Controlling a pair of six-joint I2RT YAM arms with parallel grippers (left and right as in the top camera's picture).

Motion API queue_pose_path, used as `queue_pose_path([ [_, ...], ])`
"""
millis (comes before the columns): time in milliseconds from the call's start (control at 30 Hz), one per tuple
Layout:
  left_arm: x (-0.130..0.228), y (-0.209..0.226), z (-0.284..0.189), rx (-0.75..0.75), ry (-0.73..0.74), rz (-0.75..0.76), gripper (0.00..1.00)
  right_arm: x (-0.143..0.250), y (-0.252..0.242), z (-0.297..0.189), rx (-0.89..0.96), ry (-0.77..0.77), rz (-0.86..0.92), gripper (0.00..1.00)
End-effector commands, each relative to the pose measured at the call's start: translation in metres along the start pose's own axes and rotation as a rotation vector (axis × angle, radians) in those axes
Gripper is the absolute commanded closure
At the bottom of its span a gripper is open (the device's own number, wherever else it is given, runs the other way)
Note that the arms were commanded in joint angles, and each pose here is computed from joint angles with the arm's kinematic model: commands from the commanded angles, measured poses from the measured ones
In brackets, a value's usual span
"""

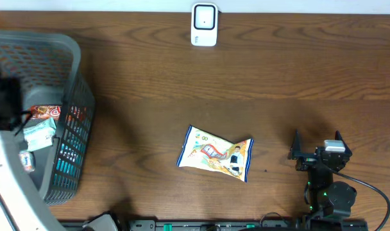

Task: Scan the item barcode
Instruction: 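Return the left gripper to the basket and grasp the teal bottle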

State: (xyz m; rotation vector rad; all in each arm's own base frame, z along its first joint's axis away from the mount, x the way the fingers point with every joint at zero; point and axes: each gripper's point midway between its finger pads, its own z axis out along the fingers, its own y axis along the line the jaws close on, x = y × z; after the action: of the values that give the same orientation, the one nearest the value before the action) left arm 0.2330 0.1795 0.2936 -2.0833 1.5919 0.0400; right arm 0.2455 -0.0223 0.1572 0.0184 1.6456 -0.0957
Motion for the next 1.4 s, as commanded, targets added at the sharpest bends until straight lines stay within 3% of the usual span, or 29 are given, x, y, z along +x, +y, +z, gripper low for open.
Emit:
queue_pose_path([
  [0,-0.015,0.033,0.035,-0.198,-0.021,-0.403,0.0,0.001,0.001,0.0,-0.006,0.003,0.002,0.01],
  [400,0.014,0.068,0.13,-0.632,0.008,-0.598,0.01,0.001,0.001,0.0,-0.006,0.003,0.002,0.01],
  [700,0.057,0.107,0.162,-0.838,0.116,-0.595,0.0,0.001,0.001,0.0,-0.006,0.003,0.002,0.01],
  [1000,0.095,0.143,0.206,-0.841,0.185,-0.613,0.0,0.001,0.001,0.0,-0.006,0.003,0.002,0.01],
  [1200,0.108,0.151,0.233,-0.762,0.217,-0.529,0.0,0.001,0.001,0.0,-0.006,0.003,0.002,0.01],
  [1367,0.101,0.148,0.25,-0.682,0.188,-0.456,0.12,0.001,0.001,0.0,-0.006,0.003,0.002,0.01],
])
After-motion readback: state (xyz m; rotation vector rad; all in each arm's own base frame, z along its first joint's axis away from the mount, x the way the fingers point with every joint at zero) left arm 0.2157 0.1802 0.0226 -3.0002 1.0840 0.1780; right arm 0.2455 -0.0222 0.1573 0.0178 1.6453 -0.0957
